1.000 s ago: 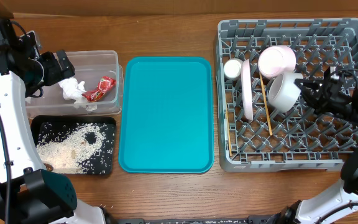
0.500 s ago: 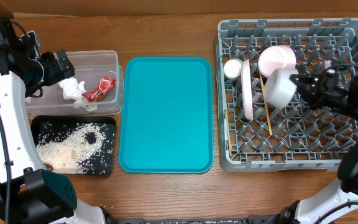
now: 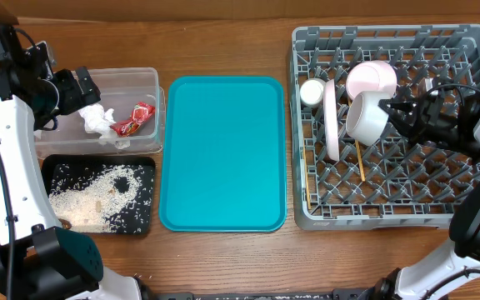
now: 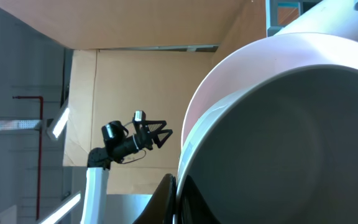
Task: Sort waste into correct bins and load items into the dishwasher
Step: 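Lower the white bowl into the rack and tilt it upright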
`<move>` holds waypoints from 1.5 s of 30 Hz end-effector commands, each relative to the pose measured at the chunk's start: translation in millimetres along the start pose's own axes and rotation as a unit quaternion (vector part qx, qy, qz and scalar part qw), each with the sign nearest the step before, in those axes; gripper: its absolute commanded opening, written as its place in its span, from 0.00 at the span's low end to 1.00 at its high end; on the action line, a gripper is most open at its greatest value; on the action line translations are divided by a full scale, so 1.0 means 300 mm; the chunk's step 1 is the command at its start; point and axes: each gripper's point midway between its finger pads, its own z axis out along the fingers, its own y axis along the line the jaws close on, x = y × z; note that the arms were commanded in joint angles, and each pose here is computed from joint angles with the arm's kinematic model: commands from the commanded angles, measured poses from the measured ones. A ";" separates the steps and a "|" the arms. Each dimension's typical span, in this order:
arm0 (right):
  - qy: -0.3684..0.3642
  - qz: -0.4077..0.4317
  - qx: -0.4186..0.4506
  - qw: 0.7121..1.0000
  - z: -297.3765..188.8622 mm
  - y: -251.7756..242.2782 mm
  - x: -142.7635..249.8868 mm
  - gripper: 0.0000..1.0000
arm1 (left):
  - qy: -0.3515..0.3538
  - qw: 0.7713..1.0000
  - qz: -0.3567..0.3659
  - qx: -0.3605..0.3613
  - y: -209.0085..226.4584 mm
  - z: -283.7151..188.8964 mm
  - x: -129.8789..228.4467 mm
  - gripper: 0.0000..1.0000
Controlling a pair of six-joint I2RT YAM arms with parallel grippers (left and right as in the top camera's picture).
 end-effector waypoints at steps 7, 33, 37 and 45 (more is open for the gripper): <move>-0.011 -0.025 0.016 1.000 -0.033 -0.022 -0.007 0.04 | -0.020 1.000 0.001 0.007 -0.017 -0.042 -0.025 1.00; -0.038 0.005 -0.018 0.999 -0.074 0.006 -0.027 0.04 | -0.020 1.000 0.001 0.007 -0.017 -0.042 -0.025 1.00; -0.022 -0.009 -0.018 1.000 -0.037 -0.010 0.003 0.04 | -0.020 1.000 0.001 0.007 -0.017 -0.042 -0.025 1.00; -0.015 -0.009 -0.019 1.000 -0.020 -0.026 0.017 0.04 | -0.020 1.000 0.000 0.007 -0.017 -0.042 -0.025 1.00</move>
